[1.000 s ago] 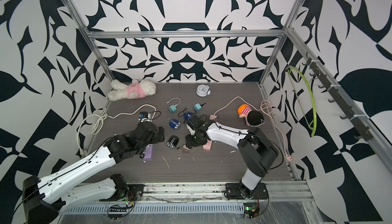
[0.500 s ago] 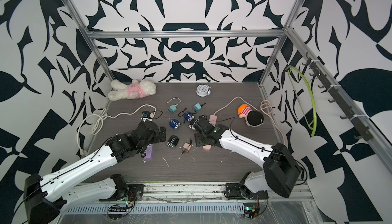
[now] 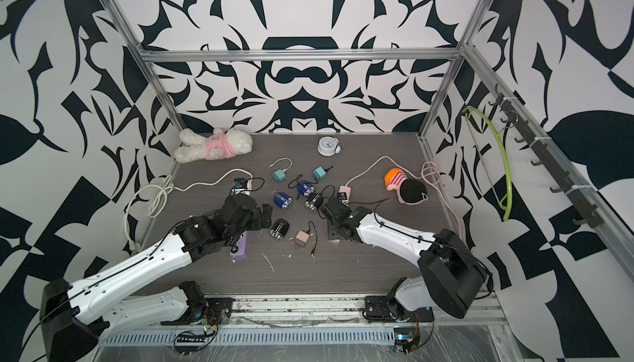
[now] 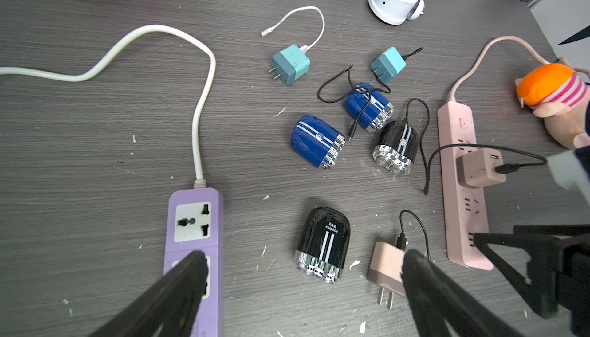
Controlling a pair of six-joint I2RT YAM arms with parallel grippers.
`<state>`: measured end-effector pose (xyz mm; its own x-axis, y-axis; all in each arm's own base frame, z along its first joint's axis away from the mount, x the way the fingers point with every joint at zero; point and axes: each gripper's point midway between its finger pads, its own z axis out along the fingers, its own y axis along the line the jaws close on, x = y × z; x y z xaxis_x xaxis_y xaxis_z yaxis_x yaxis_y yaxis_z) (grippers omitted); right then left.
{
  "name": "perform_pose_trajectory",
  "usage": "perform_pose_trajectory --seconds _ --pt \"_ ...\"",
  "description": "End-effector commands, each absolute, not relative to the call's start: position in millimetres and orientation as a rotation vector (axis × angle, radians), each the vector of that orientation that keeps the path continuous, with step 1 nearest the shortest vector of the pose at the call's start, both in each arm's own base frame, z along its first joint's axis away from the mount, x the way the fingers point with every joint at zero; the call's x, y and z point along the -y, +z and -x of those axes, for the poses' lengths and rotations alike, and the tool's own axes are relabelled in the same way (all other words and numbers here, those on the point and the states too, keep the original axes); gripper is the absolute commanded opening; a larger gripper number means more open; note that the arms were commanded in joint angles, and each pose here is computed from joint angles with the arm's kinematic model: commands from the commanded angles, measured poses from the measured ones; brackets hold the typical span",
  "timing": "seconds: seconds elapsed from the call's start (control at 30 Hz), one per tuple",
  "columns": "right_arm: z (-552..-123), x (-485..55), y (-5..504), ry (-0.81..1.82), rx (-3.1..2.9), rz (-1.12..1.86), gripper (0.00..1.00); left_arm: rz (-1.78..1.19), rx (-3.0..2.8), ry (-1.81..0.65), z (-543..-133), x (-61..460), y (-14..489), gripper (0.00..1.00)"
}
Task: Unplug the electric shaver
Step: Move the socket to the center of the board.
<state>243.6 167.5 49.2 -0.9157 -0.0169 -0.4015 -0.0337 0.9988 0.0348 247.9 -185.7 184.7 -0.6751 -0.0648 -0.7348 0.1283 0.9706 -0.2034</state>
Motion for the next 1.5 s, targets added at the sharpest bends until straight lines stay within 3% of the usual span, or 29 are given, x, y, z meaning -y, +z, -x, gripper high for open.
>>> perform_pose_trajectory --seconds 0.0,0.63,1.47 --pt "-253 -176 52 0.099 -2.699 0.013 0.62 -0.059 -2.281 -0.313 -249 188 189 0.99" --pt "-256 -172 32 0.121 -2.714 -0.049 0.63 -0.095 -2.302 -0.324 -254 200 184 0.99" --pt "-219 -75 27 0.034 -2.858 -0.312 0.64 -0.246 -2.309 -0.384 -262 233 175 0.99"
